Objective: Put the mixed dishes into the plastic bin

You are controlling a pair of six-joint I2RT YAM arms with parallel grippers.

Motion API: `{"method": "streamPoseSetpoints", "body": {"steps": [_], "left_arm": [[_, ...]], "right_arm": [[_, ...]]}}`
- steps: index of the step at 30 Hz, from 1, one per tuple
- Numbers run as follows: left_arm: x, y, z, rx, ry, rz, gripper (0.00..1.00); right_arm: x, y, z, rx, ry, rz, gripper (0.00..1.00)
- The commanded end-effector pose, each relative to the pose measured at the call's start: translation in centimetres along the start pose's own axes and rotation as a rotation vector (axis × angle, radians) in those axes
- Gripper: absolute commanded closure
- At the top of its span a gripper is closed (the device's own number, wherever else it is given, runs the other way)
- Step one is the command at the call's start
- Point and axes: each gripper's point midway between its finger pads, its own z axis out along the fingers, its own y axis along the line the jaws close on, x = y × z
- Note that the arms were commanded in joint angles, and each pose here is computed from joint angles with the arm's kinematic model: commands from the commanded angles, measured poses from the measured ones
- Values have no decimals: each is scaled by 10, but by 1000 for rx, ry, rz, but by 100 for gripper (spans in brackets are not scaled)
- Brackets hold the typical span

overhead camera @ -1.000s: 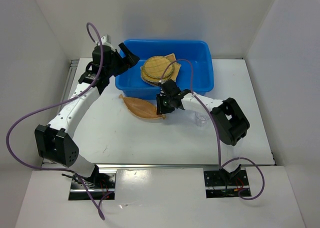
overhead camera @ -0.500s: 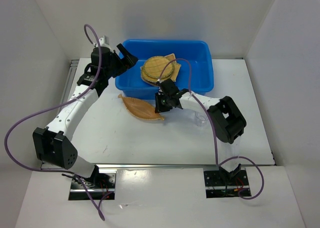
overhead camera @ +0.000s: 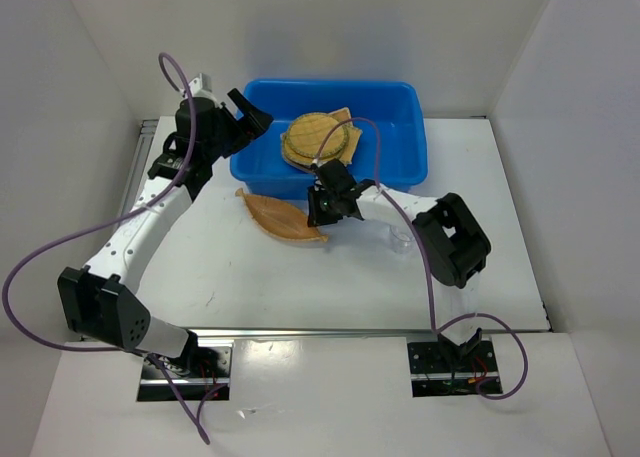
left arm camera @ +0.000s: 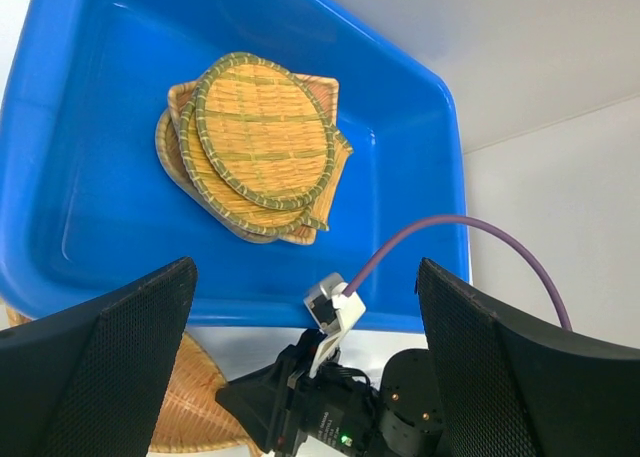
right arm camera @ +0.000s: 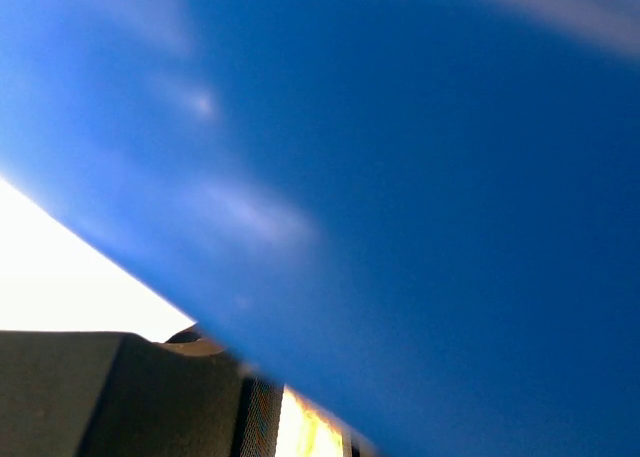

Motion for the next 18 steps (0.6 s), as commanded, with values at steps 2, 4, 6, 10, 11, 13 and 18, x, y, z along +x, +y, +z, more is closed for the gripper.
{"method": "streamPoseSetpoints", "body": {"steps": [2,4,6,10,11,13,18], "left_arm": [[-24,-19,-15,58,-83,-14,3],[-23,-18,-18,58,-83,-14,3],[-25,-20,-21,64,-90,-14,3],[-25,-19,-23,64,-90,-14,3],[-25,-19,-23,64,-90,-14,3],[-26,-18,-23,58,-96,-15,3],[-24,-16,-23,51,-90,-15,3]], "right_arm": [[68,-1,13,32,209,12,73],[75,-9,14,67,215,21,73],[78,-10,11,72,225,23,73],[86,-13,6,96,229,36,78],[86,-13,6,96,229,36,84],[92,-15,4,103,239,48,100],[73,-8,-10,97,174,47,100]]}}
